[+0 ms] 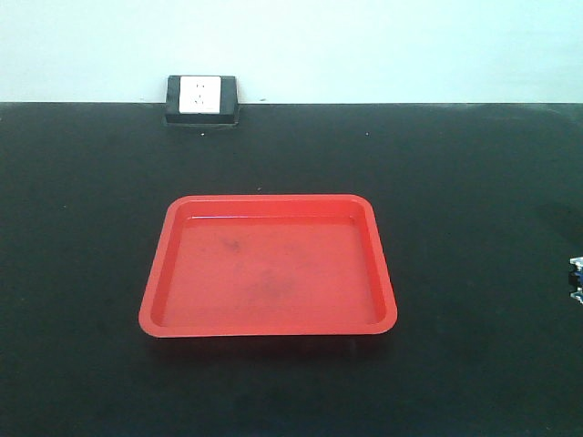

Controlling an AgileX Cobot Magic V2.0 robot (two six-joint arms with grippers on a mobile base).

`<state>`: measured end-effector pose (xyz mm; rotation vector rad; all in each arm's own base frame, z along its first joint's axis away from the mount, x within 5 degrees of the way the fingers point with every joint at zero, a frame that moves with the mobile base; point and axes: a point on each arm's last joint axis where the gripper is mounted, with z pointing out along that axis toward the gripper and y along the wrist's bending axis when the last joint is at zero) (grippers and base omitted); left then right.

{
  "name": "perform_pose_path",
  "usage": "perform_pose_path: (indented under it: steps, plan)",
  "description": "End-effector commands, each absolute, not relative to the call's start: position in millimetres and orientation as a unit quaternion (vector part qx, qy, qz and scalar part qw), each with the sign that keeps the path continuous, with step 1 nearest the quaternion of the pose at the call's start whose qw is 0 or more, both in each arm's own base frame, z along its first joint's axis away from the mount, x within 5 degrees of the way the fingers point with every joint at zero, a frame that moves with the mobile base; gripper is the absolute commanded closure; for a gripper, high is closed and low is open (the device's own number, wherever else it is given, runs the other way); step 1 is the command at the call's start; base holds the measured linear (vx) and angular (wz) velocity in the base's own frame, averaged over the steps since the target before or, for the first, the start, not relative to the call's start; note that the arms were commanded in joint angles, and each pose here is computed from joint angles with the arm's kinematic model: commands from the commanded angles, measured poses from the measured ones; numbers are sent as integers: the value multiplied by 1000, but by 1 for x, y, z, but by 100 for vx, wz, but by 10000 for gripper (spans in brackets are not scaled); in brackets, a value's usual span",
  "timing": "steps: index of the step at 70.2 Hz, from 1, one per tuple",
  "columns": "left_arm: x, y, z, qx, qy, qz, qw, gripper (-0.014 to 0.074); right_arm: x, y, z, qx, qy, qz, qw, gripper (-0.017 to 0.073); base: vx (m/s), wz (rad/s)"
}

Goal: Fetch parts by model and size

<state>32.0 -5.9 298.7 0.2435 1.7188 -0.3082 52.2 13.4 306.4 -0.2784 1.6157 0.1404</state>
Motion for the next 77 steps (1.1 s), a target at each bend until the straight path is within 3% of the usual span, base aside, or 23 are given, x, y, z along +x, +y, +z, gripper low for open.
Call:
perform_pose_path:
  steps: [1,17,37,77]
  plan:
    - [34,-8,317,102,723,-155,666,601,52,14,322,-123,687,62,714,569,0,0]
    - [67,-24,347,110,760,-142,624,601,52,14,322,-123,687,62,714,569,0,0]
    - [149,-63,371,124,821,-117,544,601,52,14,322,-123,687,62,714,569,0,0]
    - [288,-130,331,140,899,-74,408,597,52,14,322,-123,687,62,714,569,0,0]
